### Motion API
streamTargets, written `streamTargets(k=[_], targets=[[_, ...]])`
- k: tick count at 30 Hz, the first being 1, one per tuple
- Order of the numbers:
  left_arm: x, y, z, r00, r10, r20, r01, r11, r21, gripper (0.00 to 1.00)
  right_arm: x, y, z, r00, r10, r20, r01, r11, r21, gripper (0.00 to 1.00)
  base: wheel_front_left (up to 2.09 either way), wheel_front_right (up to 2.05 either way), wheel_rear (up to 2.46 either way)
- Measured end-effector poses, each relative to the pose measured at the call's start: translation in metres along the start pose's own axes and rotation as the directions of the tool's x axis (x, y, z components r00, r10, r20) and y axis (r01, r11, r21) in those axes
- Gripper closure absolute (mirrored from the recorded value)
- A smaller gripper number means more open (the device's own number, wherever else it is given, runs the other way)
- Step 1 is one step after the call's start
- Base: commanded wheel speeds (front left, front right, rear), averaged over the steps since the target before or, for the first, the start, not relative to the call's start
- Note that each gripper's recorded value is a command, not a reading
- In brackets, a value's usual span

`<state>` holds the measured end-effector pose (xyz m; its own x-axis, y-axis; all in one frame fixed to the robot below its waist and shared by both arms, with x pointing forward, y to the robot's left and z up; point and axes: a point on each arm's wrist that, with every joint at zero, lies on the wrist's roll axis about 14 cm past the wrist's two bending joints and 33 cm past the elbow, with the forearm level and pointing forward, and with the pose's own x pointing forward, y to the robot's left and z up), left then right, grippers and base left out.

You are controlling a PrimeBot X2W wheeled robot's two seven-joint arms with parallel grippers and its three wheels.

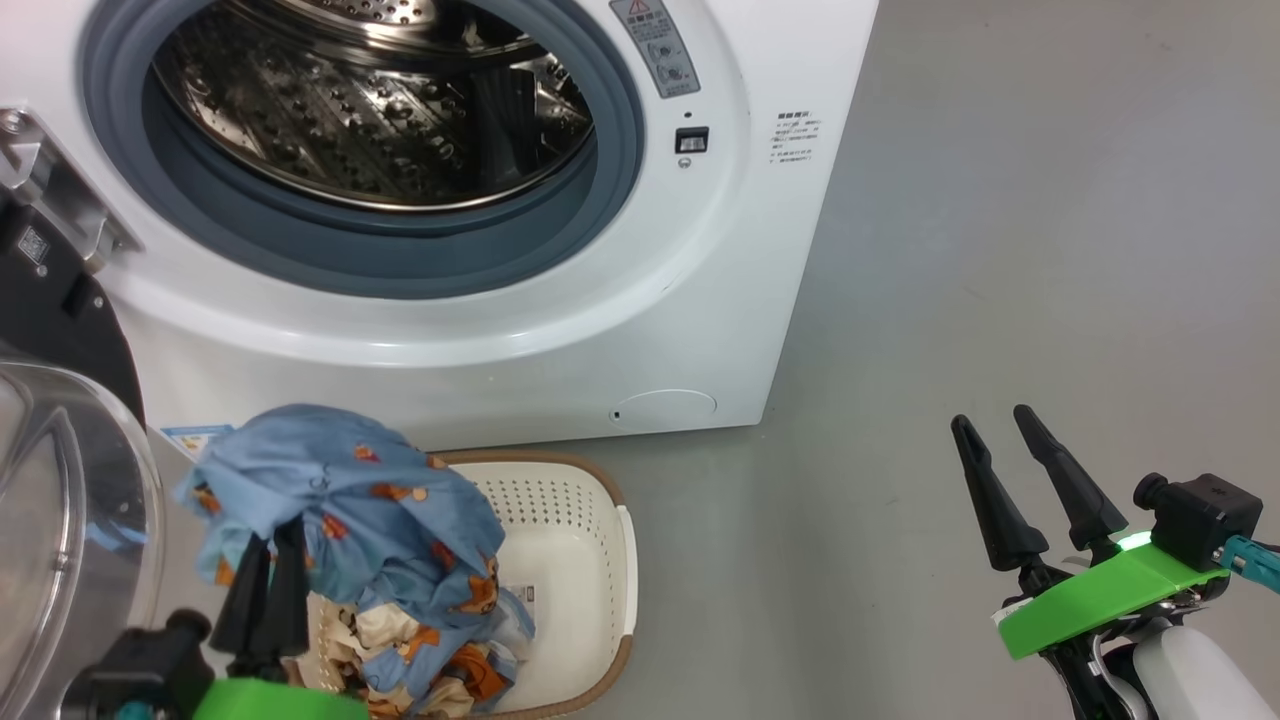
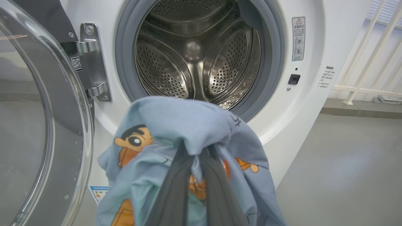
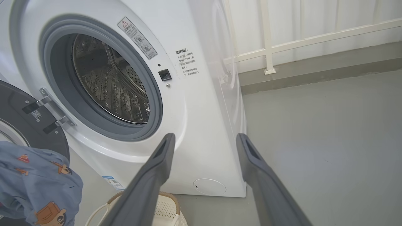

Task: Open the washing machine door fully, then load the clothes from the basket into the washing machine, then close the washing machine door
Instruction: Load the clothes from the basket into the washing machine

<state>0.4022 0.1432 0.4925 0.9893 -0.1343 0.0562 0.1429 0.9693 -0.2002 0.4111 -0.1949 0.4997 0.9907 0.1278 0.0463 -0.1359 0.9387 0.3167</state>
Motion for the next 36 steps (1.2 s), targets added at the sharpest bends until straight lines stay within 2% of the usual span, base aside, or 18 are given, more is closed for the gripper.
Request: streamTargets(k=[7,15,25,36], targets=[[0.037,-0.016,0.027,0.994,-0.068,0.086,0.067,0.998,0.012,1.00,0.003,-0.001,-0.006,1.000,-0.002,-0.014,0.002,1.000,0.003,0.00,0.00,0.00,0.00],[0.088,-0.028,0.041,0.985,-0.132,0.114,0.128,0.991,0.040,1.00,0.010,-0.006,-0.011,1.000,-0.016,-0.023,0.016,1.000,0.009,0.00,0.00,0.00,0.00],[0.154,-0.028,0.031,0.984,-0.152,0.089,0.147,0.988,0.054,1.00,0.017,-0.018,-0.032,0.996,-0.057,-0.063,0.059,0.998,0.029,0.00,0.00,0.00,0.00],[0.232,-0.024,0.007,0.990,-0.134,0.051,0.132,0.991,0.034,1.00,0.045,-0.028,-0.048,0.995,-0.062,-0.081,0.064,0.998,0.027,0.00,0.00,0.00,0.00]])
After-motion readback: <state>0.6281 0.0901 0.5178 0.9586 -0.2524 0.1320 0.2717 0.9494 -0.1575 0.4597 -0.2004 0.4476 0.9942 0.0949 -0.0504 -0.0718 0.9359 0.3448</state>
